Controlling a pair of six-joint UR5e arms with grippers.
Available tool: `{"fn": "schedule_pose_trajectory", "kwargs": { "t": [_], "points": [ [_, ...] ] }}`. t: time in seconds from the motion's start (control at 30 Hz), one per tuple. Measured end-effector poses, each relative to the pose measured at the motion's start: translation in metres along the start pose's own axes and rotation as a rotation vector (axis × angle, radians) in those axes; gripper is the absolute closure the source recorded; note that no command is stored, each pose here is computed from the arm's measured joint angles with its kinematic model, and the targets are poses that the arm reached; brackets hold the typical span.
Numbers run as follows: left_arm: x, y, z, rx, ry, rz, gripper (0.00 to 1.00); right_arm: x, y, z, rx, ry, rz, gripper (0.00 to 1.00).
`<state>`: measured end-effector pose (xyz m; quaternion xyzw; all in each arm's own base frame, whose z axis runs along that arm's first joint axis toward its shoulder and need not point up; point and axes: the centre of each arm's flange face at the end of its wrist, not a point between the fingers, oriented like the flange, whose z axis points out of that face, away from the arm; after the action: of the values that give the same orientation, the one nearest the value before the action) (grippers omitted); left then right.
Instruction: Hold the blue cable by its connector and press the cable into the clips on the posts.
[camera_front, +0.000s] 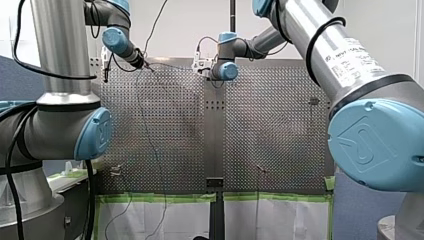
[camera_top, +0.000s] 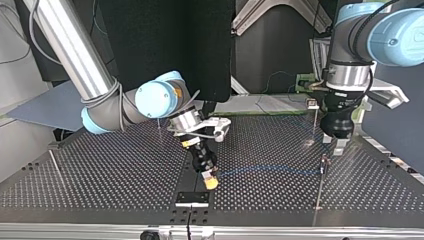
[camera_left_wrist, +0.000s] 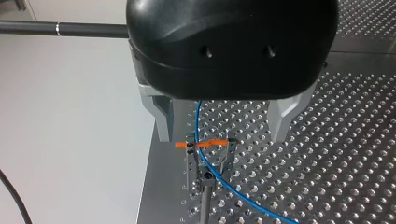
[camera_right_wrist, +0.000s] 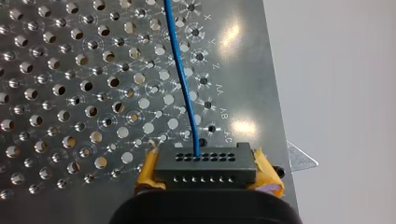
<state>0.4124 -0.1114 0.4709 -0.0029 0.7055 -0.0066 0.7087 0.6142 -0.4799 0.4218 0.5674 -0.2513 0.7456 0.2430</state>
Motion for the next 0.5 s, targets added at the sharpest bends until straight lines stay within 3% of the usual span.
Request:
{"fn": "schedule_pose_trajectory", "kwargs": {
  "t": [0.5],
  "points": [
    [-0.0018, -0.0046, -0.0025, 0.010, -0.003, 0.002, 0.00, -0.0007, -0.0018, -0.0004, 0.002, -0.004, 0.000, 1.00]
  ]
}}
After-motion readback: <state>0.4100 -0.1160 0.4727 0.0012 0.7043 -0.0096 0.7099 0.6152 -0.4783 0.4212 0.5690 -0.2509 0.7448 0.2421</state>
